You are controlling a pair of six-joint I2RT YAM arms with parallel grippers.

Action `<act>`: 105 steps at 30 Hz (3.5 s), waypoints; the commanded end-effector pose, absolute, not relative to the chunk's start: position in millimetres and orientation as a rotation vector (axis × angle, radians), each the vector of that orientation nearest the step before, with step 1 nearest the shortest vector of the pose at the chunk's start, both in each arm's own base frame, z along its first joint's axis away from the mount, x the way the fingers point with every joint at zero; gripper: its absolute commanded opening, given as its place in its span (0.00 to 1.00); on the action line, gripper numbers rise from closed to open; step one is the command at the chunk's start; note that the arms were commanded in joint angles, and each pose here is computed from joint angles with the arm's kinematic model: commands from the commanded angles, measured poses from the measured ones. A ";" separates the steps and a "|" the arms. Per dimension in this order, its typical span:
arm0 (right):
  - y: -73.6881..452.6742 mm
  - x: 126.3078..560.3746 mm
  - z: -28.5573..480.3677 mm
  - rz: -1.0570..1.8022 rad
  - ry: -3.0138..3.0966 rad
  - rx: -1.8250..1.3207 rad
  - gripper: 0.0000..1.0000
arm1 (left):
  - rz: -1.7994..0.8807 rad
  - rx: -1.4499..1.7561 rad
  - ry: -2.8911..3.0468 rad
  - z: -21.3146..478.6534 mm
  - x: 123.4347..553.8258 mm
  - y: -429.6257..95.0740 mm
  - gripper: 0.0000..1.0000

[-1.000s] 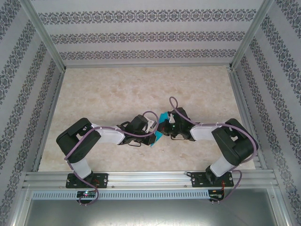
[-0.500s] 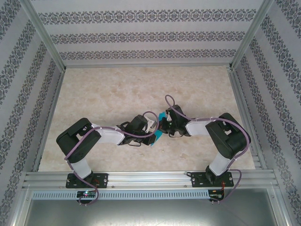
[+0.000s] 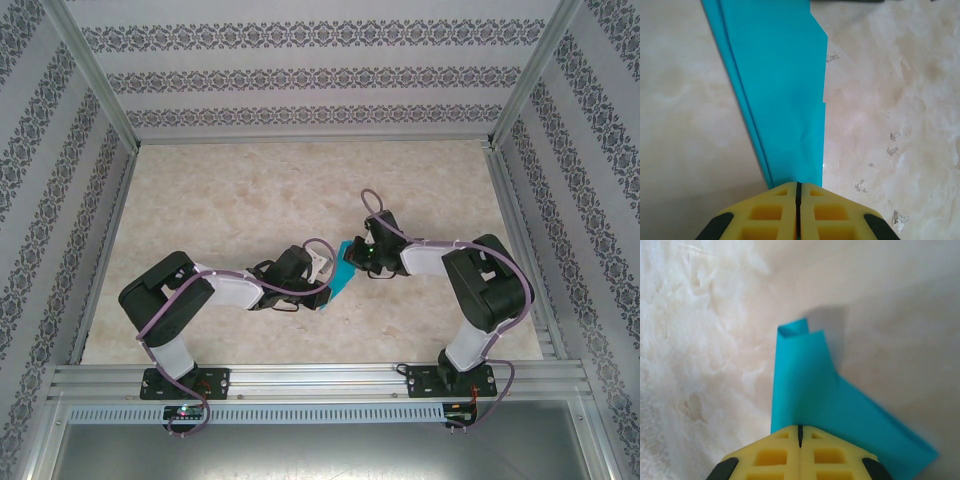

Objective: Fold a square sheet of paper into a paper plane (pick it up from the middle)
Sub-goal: Fold the wing for the fifth time at the center of the table.

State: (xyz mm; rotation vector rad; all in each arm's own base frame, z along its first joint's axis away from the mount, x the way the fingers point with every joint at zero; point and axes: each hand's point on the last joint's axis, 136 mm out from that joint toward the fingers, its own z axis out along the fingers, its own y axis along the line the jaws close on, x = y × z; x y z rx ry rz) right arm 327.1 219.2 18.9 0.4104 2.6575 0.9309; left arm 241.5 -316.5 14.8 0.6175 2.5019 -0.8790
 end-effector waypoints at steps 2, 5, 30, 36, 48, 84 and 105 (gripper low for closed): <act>225.0 325.2 38.3 0.958 2.649 0.332 0.04 | -0.531 0.616 2.852 -59.2 196.3 -242.3 0.10; 230.1 311.6 51.6 1.018 2.642 0.318 0.06 | -0.539 0.615 2.849 -58.9 197.8 -244.5 0.10; 248.0 323.1 12.4 1.008 2.679 0.394 0.08 | -0.543 0.642 2.840 -57.2 200.1 -248.1 0.10; 230.4 333.3 -3.4 0.891 2.711 0.415 0.08 | -0.534 0.643 2.857 -62.2 195.3 -243.5 0.10; 213.0 360.0 -8.1 0.827 2.697 0.465 0.09 | -0.502 0.653 2.890 -68.8 185.6 -232.9 0.10; 180.4 395.0 53.0 0.813 2.563 0.420 0.10 | -0.558 0.653 2.893 -58.7 182.2 -238.7 0.12; 267.8 311.4 36.7 1.174 2.629 0.352 0.09 | -0.607 0.655 2.849 -47.0 188.2 -248.0 0.12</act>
